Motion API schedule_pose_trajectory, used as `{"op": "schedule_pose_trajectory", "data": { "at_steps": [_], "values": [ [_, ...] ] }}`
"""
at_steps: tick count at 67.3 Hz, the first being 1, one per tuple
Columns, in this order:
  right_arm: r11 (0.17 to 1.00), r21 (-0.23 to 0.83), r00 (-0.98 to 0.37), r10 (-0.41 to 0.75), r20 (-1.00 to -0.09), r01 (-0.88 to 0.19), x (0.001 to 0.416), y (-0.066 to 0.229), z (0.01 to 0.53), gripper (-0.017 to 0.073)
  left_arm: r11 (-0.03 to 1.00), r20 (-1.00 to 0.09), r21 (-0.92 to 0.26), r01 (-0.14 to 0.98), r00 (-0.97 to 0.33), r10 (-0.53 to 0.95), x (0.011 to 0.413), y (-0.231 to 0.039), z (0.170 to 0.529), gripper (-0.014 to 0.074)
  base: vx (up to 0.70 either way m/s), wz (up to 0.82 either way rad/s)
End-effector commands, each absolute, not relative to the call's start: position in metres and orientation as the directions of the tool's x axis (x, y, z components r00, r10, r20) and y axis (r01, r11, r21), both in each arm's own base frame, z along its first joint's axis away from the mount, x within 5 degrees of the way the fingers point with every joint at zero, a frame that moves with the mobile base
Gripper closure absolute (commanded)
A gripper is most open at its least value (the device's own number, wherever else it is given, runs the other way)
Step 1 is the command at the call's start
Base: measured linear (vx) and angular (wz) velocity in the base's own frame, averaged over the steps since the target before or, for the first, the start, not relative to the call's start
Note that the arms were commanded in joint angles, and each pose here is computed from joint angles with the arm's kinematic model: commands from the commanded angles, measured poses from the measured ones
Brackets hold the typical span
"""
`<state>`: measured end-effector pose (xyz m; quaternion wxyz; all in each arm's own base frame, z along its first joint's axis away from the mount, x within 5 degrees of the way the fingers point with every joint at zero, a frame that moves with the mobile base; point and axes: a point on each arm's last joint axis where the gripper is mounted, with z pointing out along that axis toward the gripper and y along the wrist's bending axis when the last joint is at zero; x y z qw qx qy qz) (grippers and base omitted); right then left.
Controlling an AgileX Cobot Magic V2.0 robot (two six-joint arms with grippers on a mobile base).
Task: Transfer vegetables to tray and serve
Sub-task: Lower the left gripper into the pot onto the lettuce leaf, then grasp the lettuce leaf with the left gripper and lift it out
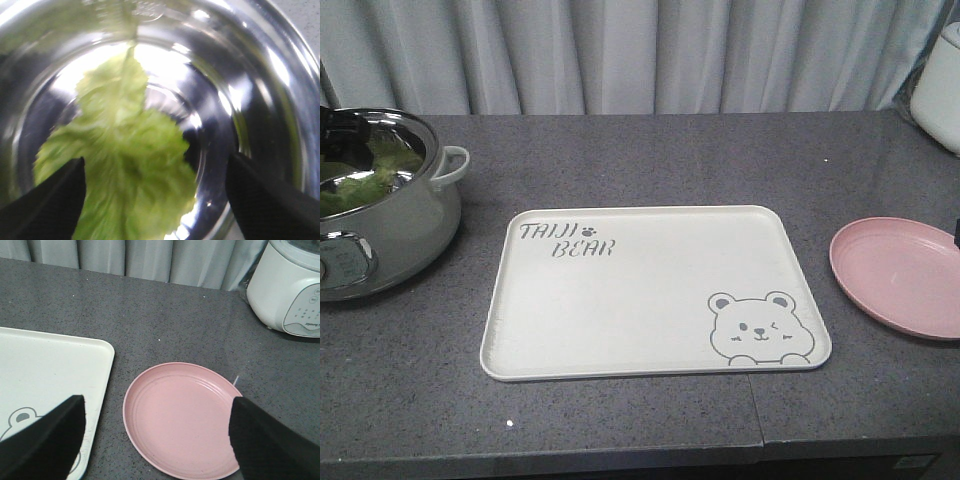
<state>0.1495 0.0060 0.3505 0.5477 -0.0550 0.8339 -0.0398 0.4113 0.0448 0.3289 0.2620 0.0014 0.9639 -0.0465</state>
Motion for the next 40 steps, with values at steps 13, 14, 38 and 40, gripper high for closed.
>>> {"op": "schedule_pose_trajectory", "data": {
  "at_steps": [13, 14, 38, 40],
  "values": [
    [0.988, -0.144, -0.303, -0.152, -0.941, -0.048, 0.150, 0.006, 0.367, -0.0004, 0.995, -0.611, -0.103, 0.013, -0.790, -0.053, 0.444, 0.048, 0.327, 0.0127, 0.00, 0.00],
    [0.988, -0.144, -0.303, -0.152, -0.941, -0.048, 0.150, 0.006, 0.367, -0.0004, 0.995, -0.610, -0.103, 0.012, -0.791, -0.054, 0.445, 0.048, 0.325, 0.0130, 0.00, 0.00],
    [0.988, -0.144, -0.304, -0.152, -0.941, -0.048, 0.150, 0.006, 0.367, -0.0004, 0.997, -0.593, -0.081, 0.001, -0.804, -0.047, 0.458, 0.052, 0.300, 0.0216, 0.00, 0.00],
    [0.988, -0.144, -0.304, -0.152, -0.941, -0.048, 0.150, 0.006, 0.367, -0.0004, 0.998, -0.589, -0.064, 0.001, -0.807, -0.037, 0.458, 0.053, 0.299, 0.0245, 0.00, 0.00]
  ]
}}
